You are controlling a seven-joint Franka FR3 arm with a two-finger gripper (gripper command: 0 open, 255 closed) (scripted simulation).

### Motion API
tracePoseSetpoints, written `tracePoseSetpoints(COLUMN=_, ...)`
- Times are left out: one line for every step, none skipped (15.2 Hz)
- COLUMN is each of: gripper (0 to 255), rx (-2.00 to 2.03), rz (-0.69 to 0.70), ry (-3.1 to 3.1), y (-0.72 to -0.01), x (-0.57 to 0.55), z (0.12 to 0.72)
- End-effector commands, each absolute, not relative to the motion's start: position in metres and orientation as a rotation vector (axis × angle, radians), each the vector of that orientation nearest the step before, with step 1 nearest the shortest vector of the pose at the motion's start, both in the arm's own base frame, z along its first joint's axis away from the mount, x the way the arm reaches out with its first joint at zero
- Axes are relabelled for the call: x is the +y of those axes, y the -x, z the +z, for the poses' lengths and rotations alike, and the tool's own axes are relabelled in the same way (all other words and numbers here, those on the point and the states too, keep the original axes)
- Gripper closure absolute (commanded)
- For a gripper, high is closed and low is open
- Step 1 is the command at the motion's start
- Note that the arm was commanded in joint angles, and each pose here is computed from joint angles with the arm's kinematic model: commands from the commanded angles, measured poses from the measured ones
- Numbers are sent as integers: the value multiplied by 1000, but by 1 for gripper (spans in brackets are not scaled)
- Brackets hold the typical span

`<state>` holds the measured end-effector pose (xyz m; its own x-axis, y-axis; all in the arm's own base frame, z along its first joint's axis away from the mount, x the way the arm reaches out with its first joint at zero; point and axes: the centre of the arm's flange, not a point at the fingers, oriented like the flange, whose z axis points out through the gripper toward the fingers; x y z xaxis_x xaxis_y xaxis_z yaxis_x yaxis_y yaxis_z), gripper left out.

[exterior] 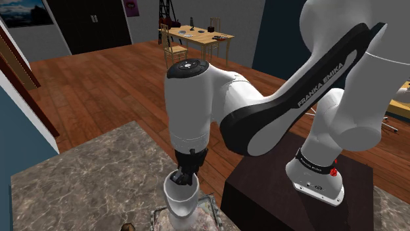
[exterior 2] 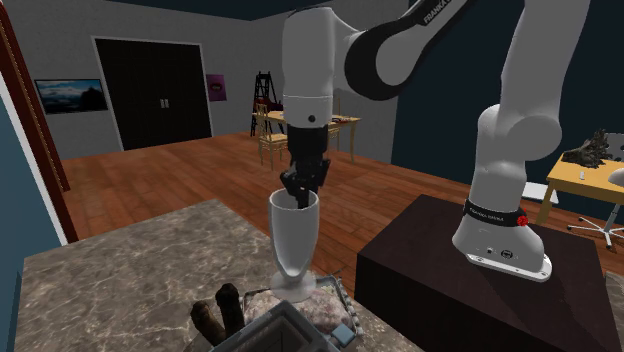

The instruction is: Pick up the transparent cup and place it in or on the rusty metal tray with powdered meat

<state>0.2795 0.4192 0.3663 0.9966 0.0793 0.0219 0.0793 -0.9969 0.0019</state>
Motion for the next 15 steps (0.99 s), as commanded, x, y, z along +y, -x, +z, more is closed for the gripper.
tracePoseSetpoints(gripper=255, rx=125, rz=36, ry=-3139, y=-279, x=420, z=356)
tracePoseSetpoints(gripper=255, rx=125, rz=36, ry=-3139, y=-279, x=420, z=351)
tracePoseSetpoints(gripper=255, rx=125, rz=36, ry=-3139, y=-279, x=420, z=345)
tracePoseSetpoints(gripper=255, rx=125, rz=36, ry=-3139, y=-279, x=420, z=340)
tracePoseSetpoints(gripper=255, rx=125, rz=36, ry=-3139, y=-279, x=420, z=335)
tracePoseSetpoints(gripper=255, rx=125, rz=36, ry=-3139, y=-279, x=420, z=327)
tracePoseSetpoints(gripper=255, rx=125, rz=36, ry=-3139, y=-279, x=420, z=327)
tracePoseSetpoints(gripper=255, rx=125, rz=36, ry=-3139, y=-279, x=420, z=327)
tracePoseSetpoints(gripper=255, rx=125, rz=36, ry=-3139, y=-279, x=420, z=327)
tracePoseSetpoints(gripper=255, rx=125, rz=36, ry=-3139, y=-279, x=420, z=327)
tracePoseSetpoints(gripper=255, rx=125, rz=36, ry=-3139, y=-279, x=420, z=327)
tracePoseSetpoints(gripper=255, rx=125, rz=36, ry=-3139, y=-279, x=420, z=327)
tracePoseSetpoints(gripper=255, rx=125, rz=36, ry=-3139, y=-279, x=420, z=327)
tracePoseSetpoints(gripper=255, rx=125, rz=36, ry=-3139, y=-279, x=420, z=327)
tracePoseSetpoints(gripper=0, rx=125, rz=36, ry=-3139, y=-280, x=420, z=327)
